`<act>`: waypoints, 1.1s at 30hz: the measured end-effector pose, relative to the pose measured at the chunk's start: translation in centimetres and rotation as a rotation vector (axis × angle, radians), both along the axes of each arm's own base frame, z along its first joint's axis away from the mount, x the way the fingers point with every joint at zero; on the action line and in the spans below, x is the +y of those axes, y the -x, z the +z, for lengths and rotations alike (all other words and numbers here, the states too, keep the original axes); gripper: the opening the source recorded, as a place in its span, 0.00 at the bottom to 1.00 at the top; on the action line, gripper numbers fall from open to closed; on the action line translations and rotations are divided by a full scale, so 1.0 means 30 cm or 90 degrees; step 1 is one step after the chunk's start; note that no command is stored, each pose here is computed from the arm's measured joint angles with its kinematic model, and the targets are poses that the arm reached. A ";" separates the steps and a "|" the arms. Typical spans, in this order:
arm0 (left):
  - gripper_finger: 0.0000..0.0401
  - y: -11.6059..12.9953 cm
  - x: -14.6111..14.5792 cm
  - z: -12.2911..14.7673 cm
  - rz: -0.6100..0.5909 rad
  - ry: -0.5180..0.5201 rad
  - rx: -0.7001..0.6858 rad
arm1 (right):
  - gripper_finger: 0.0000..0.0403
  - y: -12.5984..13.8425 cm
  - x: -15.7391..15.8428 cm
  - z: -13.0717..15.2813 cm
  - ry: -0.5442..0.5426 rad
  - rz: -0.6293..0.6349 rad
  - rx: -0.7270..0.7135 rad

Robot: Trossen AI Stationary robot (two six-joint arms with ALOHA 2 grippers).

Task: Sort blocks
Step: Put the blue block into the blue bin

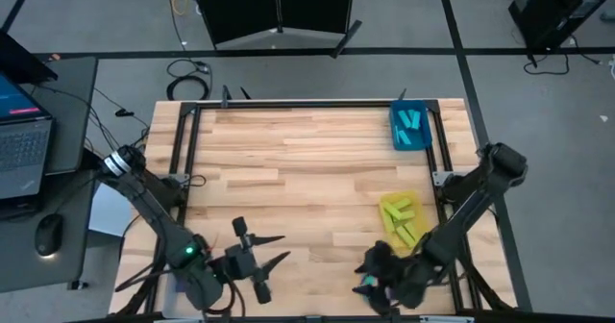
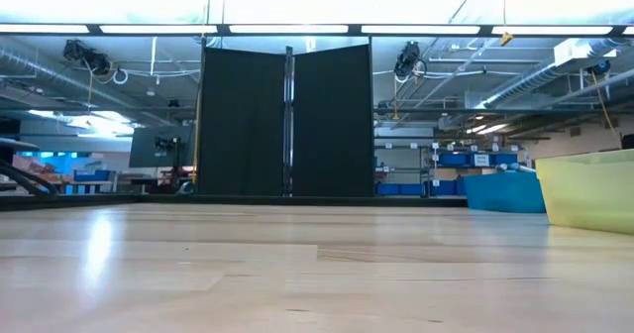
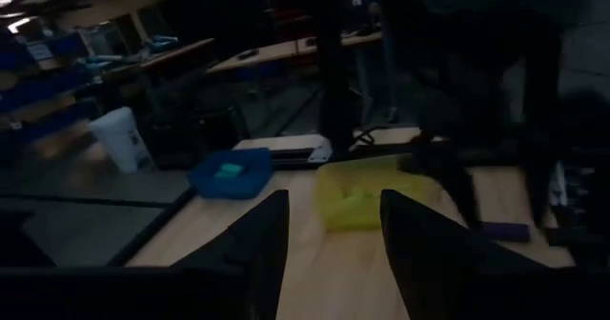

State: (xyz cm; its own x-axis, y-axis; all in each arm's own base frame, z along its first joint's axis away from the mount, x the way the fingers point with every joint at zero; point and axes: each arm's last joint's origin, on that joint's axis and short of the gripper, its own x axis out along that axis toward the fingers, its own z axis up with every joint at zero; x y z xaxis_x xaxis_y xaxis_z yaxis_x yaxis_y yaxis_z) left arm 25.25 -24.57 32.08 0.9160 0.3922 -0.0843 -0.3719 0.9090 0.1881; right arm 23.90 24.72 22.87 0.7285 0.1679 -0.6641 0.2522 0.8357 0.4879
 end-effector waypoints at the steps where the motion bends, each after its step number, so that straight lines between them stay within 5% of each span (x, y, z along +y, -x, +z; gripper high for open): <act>1: 0.43 0.001 0.000 -0.002 0.002 0.003 -0.002 | 0.66 -0.016 0.013 -0.012 -0.008 0.001 0.028; 7: 0.43 0.035 -0.023 -0.025 -0.002 0.005 0.007 | 0.66 -0.060 0.061 -0.009 0.024 -0.114 0.216; 13: 0.43 0.115 -0.059 -0.037 0.083 -0.028 -0.023 | 0.66 -0.077 0.115 -0.010 0.068 -0.257 0.352; 25: 0.43 0.168 -0.075 -0.065 0.079 -0.003 -0.044 | 0.77 -0.132 0.192 -0.197 0.041 -0.382 0.438; 33: 0.43 0.168 -0.075 -0.074 0.057 0.017 -0.035 | 0.74 -0.120 0.210 -0.274 0.045 -0.450 0.461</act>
